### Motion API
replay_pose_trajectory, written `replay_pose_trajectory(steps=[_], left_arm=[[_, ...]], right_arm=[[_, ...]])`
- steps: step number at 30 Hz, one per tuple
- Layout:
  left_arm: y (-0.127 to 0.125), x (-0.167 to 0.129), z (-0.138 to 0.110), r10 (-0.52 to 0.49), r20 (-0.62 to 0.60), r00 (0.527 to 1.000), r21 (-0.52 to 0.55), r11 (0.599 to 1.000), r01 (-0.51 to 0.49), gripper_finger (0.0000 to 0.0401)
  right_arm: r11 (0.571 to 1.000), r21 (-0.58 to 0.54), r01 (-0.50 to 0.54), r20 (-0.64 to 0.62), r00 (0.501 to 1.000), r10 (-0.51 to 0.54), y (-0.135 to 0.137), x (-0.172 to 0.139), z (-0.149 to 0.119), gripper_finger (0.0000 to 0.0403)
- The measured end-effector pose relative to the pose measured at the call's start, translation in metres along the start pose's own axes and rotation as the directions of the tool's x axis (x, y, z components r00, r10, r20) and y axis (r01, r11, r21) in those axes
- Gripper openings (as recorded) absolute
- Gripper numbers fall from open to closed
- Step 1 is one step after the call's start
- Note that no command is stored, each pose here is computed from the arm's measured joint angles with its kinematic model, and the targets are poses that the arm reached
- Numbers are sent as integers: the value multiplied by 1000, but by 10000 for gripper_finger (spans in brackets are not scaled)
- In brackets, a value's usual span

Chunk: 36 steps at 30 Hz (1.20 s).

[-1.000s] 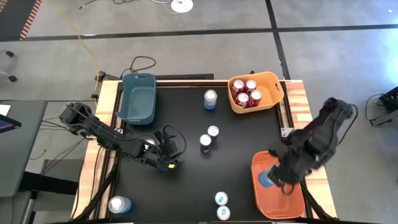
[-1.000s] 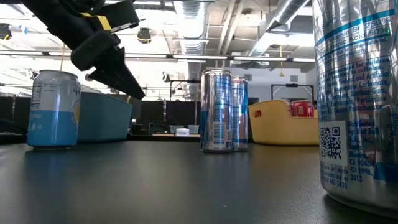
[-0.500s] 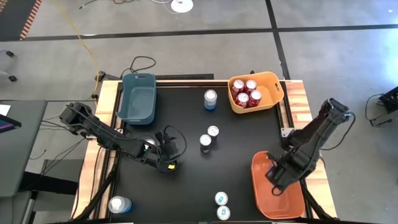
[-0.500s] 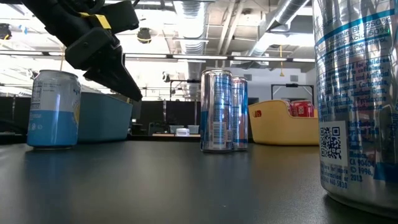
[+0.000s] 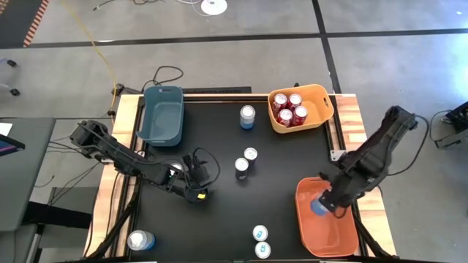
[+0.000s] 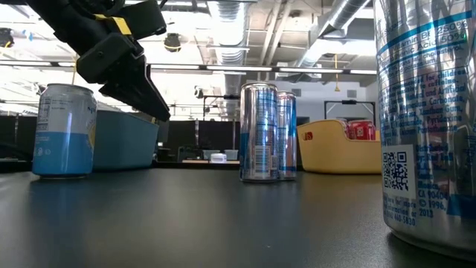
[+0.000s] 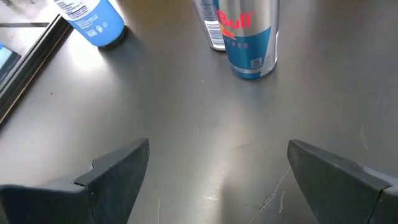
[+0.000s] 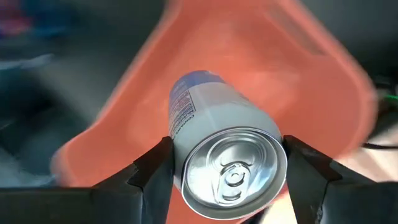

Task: Sort soda cans
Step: Put the middle right white soda can into the orange bin

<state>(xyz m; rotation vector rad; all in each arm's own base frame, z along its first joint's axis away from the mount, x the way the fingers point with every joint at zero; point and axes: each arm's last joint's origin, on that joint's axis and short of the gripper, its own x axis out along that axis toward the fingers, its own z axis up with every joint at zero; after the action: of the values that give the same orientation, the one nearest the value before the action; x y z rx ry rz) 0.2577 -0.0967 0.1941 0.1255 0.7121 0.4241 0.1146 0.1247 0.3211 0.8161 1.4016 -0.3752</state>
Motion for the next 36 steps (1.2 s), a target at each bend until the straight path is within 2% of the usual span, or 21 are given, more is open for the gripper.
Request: replay_pose_trajectory(steps=[3, 6, 17, 19, 21, 23, 26, 28, 36], left_arm=[[1, 0, 0, 2, -1, 1000, -7, 1000, -2, 377], [1, 1, 0, 3, -1, 1000, -18, 1000, -3, 377], [1, 1, 0, 2, -1, 1000, -59, 998, -3, 377], [1, 1, 0, 3, -1, 1000, -65, 998, -3, 377], [1, 0, 0, 2, -2, 1000, -68, 998, -2, 377], [0, 0, -1, 1, -5, 1000, -65, 998, -2, 377], [0, 0, -1, 1, -8, 1000, -62, 998, -1, 377], [0, 0, -1, 0, -7, 1000, -64, 998, -1, 377], [0, 0, -1, 0, -5, 1000, -65, 998, 0, 377]], right_arm=[[991, -45, -129, -11, 992, 129, 0, -10, -4, 245], [980, -60, -191, -20, 982, 190, -1, -16, -7, 245], [985, -42, -165, 9, 986, 165, -2, -13, -6, 245], [992, 29, -120, 28, 992, 119, -3, -7, -5, 245], [989, 147, -14, 65, 998, 5, -6, 4, -2, 245], [958, 256, 126, 71, 986, -148, -11, 18, -1, 245], [911, 304, 280, 22, 954, -300, -16, 35, -3, 245], [896, 305, 324, -1, 941, -339, -17, 45, -5, 245], [876, 339, 342, 17, 929, -370, -22, 72, -7, 245]])
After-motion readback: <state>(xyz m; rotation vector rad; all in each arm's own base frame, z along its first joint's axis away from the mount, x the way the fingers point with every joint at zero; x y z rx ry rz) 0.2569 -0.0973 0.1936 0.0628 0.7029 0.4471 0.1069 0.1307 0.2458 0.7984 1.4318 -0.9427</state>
